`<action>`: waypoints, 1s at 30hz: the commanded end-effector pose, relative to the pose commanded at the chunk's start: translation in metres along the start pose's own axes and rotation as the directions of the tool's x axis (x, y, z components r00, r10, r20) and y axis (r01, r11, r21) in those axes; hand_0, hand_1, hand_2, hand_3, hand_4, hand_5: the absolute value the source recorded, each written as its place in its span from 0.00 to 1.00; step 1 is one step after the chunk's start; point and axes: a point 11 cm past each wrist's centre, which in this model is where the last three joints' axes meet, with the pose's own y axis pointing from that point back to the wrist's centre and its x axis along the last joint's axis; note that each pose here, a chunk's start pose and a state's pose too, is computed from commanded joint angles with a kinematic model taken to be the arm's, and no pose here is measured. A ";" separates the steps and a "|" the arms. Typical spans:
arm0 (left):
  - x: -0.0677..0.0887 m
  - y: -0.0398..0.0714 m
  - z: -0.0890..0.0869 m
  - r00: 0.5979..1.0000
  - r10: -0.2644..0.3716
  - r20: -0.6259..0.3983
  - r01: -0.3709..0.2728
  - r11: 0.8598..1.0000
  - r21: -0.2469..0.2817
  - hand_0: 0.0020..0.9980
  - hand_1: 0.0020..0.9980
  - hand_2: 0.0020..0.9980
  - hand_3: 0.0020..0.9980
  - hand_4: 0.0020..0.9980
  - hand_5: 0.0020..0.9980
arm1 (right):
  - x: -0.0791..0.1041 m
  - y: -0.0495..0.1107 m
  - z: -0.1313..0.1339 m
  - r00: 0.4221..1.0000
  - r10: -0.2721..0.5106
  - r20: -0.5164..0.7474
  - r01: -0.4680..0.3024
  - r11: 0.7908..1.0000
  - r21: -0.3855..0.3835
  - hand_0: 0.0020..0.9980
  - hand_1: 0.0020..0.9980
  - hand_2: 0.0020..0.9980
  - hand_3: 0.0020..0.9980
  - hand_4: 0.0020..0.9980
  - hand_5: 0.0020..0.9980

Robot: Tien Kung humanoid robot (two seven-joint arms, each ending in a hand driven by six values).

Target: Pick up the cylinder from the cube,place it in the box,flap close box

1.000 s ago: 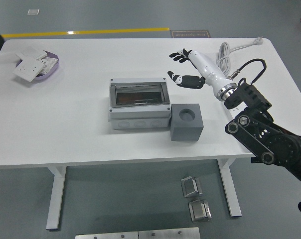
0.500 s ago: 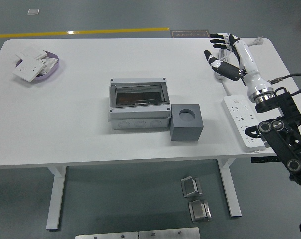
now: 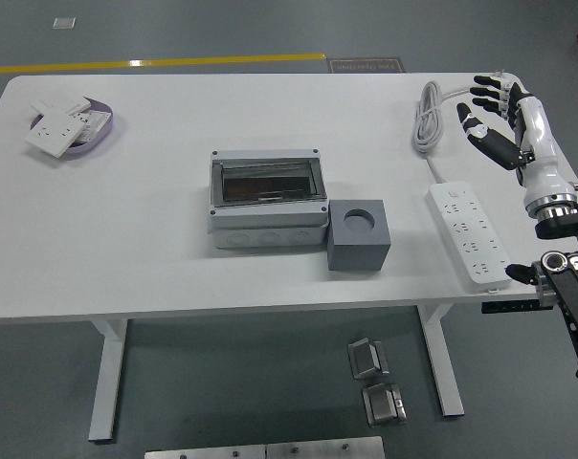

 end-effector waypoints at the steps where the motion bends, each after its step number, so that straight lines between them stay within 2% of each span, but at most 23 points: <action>1: 0.000 0.000 -0.001 1.000 0.000 -0.001 0.000 1.000 0.001 0.58 0.61 0.51 0.58 0.56 0.19 | 0.000 0.002 0.001 1.000 0.000 0.002 0.000 1.000 -0.003 0.80 0.71 0.73 0.78 0.75 0.34; 6: 0.005 0.000 -0.002 1.000 0.008 -0.002 -0.008 1.000 0.004 0.58 0.61 0.51 0.58 0.56 0.19 | -0.001 0.007 0.006 1.000 0.001 0.011 -0.001 1.000 -0.014 0.80 0.71 0.73 0.78 0.75 0.34; 7: 0.006 0.000 -0.002 1.000 0.009 -0.001 -0.009 1.000 0.003 0.58 0.61 0.51 0.58 0.57 0.19 | -0.002 0.007 0.006 1.000 0.005 0.017 -0.004 1.000 -0.013 0.80 0.71 0.73 0.78 0.85 0.40; 12: 0.013 0.000 0.003 1.000 0.017 0.002 -0.017 1.000 -0.005 0.58 0.61 0.51 0.58 0.57 0.19 | -0.007 0.009 0.006 0.999 0.017 0.048 -0.016 1.000 -0.014 0.80 0.71 0.73 0.78 0.85 0.40; 16: 0.024 0.000 0.005 0.999 0.034 -0.008 -0.034 0.999 0.001 0.58 0.61 0.51 0.58 0.57 0.19 | -0.016 0.014 0.013 0.997 0.014 0.074 -0.011 0.999 -0.035 0.81 0.71 0.73 0.77 0.85 0.40; 19: 0.030 0.001 0.003 0.999 0.044 -0.020 -0.044 0.999 0.012 0.58 0.61 0.52 0.58 0.58 0.19 | -0.023 0.017 0.017 0.996 0.009 0.083 -0.005 0.999 -0.048 0.81 0.71 0.73 0.77 0.82 0.38; 30: 0.041 0.001 -0.005 0.998 0.061 -0.033 -0.060 0.998 0.024 0.58 0.61 0.52 0.58 0.58 0.19 | -0.036 0.022 0.022 0.996 -0.016 0.092 0.022 0.998 -0.066 0.81 0.72 0.73 0.77 0.81 0.38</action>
